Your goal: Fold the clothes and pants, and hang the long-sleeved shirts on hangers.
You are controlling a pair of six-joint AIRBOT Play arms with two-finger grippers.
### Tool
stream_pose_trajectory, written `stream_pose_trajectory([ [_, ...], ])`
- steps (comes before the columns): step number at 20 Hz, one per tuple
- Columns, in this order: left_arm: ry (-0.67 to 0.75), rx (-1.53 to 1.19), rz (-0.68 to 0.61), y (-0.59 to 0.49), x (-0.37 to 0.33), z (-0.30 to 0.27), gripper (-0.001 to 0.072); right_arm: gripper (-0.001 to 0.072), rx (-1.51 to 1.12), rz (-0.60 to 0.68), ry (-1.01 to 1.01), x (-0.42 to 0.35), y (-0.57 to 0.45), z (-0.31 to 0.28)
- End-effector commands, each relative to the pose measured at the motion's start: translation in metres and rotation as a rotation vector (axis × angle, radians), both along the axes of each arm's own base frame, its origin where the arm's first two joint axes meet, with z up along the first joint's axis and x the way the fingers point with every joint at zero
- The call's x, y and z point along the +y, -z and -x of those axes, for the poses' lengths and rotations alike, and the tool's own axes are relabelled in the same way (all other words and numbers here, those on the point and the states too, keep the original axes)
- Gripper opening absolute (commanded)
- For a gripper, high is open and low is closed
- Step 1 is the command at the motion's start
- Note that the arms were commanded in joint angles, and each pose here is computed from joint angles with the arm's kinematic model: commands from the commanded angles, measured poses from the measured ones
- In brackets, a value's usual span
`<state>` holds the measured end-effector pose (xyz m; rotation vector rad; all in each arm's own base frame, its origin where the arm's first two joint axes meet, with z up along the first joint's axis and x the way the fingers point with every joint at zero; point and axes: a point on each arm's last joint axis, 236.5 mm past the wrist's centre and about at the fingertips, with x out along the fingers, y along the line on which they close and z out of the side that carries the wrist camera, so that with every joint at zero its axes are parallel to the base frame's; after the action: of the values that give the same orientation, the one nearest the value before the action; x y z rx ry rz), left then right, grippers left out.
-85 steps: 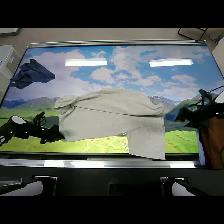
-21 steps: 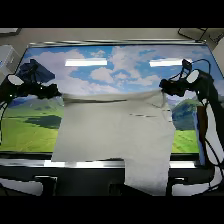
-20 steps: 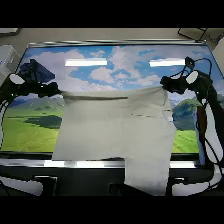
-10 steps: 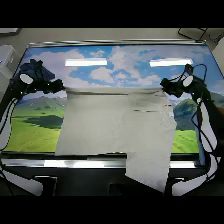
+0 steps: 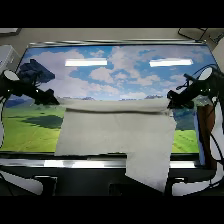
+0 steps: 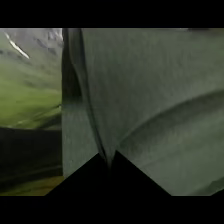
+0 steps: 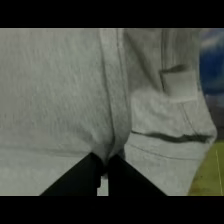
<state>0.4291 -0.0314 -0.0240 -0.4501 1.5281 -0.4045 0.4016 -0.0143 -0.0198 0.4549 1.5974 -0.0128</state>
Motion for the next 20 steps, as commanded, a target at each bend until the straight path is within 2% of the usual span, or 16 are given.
stream_pose_trajectory([
  [1,0.064,0.254,0.077,0.025,-0.016,0.068,0.0029,0.0047,0.141,-0.022,0.001,0.01,0.027,0.038],
  [4,0.046,0.281,0.081,0.048,-0.019,0.08,0.0028,0.0047,0.102,-0.016,0.042,0.009,0.035,0.028],
  [14,-0.001,0.157,0.006,0.062,-0.009,0.051,0.0029,0.0049,0.123,-0.019,0.062,0.009,0.048,0.027],
  [15,0.002,0.154,0.004,0.063,-0.011,0.05,0.0065,0.0057,0.129,-0.014,0.076,0.008,0.049,0.028],
  [16,0.01,0.157,0.009,0.062,-0.014,0.051,0.0271,0.0217,0.128,-0.016,0.083,0.008,0.048,0.027],
  [17,0.019,0.169,0.013,0.059,-0.014,0.055,0.0532,0.0432,0.128,-0.023,0.067,0.009,0.044,0.028],
  [18,0.021,0.176,0.008,0.054,-0.009,0.057,0.0562,0.0482,0.126,-0.019,0.01,0.007,0.037,0.031],
  [20,-0.023,0.158,-0.032,0.035,0.014,0.056,0.0562,0.0513,0.165,-0.006,-0.032,-0.011,0.017,0.048],
])
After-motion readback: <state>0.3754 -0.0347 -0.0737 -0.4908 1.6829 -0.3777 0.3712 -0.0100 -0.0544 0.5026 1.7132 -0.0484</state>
